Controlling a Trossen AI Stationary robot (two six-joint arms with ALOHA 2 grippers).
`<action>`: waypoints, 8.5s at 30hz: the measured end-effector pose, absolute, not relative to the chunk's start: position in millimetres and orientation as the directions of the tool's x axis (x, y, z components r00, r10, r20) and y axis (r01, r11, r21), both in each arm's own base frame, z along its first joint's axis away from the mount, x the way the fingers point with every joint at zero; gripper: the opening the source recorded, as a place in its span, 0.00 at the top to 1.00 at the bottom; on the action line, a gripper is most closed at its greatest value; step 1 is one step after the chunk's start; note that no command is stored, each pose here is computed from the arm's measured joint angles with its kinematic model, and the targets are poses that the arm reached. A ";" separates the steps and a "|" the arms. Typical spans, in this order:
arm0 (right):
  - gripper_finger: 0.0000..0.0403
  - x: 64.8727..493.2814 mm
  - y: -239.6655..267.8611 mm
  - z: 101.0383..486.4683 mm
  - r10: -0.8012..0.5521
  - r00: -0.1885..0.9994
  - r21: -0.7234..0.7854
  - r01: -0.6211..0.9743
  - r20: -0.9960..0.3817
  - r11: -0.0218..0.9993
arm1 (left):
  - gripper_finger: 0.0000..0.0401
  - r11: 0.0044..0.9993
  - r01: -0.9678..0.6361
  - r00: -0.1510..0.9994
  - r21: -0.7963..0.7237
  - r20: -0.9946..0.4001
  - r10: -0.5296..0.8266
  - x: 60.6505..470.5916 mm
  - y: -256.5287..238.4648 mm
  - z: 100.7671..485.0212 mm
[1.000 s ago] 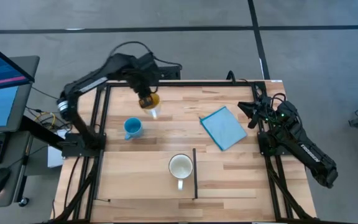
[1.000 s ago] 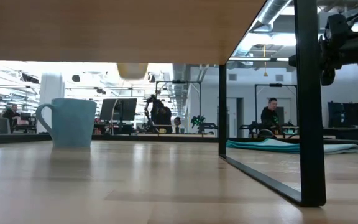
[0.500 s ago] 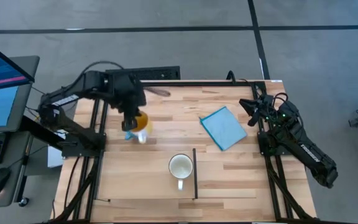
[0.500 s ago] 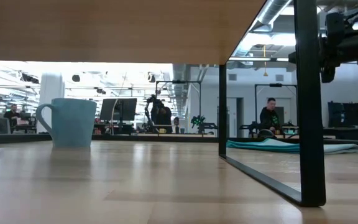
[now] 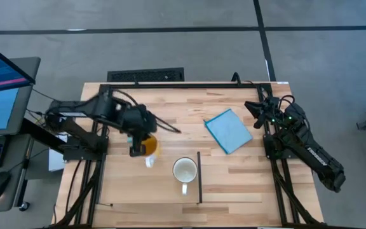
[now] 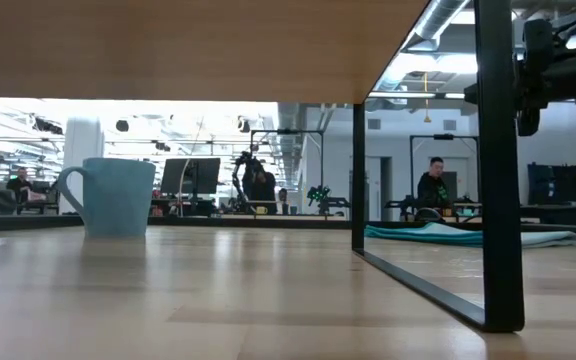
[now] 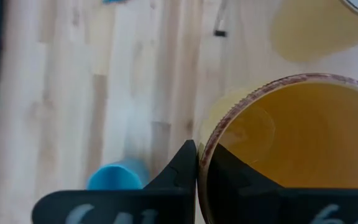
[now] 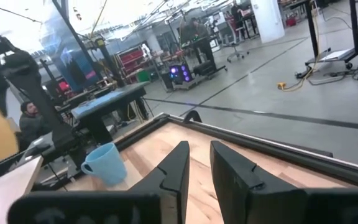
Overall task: Stack small to large cups/mugs on shelf
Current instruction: Put the orange mug on the shelf, then put the blue mug on the shelf
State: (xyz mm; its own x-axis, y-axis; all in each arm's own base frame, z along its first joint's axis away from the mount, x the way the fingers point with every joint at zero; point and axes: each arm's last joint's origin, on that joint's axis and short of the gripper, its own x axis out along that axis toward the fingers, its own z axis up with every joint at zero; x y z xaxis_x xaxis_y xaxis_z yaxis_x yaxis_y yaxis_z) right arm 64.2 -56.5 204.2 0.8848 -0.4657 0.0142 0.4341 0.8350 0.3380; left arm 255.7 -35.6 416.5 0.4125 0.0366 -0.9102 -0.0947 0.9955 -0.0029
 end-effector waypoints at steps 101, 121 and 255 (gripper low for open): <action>0.79 64.3 -55.8 194.9 -0.450 0.890 0.353 0.446 -0.077 0.822 | 0.92 0.993 -0.092 0.263 -0.075 -0.964 -0.049 307.3 -104.4 360.9; 0.79 64.3 -55.8 194.9 -0.450 0.890 0.351 0.446 -0.077 0.823 | 0.82 0.987 -0.122 0.268 -0.103 -0.961 -0.067 308.1 -105.1 361.1; 0.79 63.0 -58.0 194.7 -0.522 0.849 0.273 0.523 -0.081 0.807 | 0.57 0.975 0.213 -0.005 -0.068 -0.998 -0.068 233.6 127.2 216.3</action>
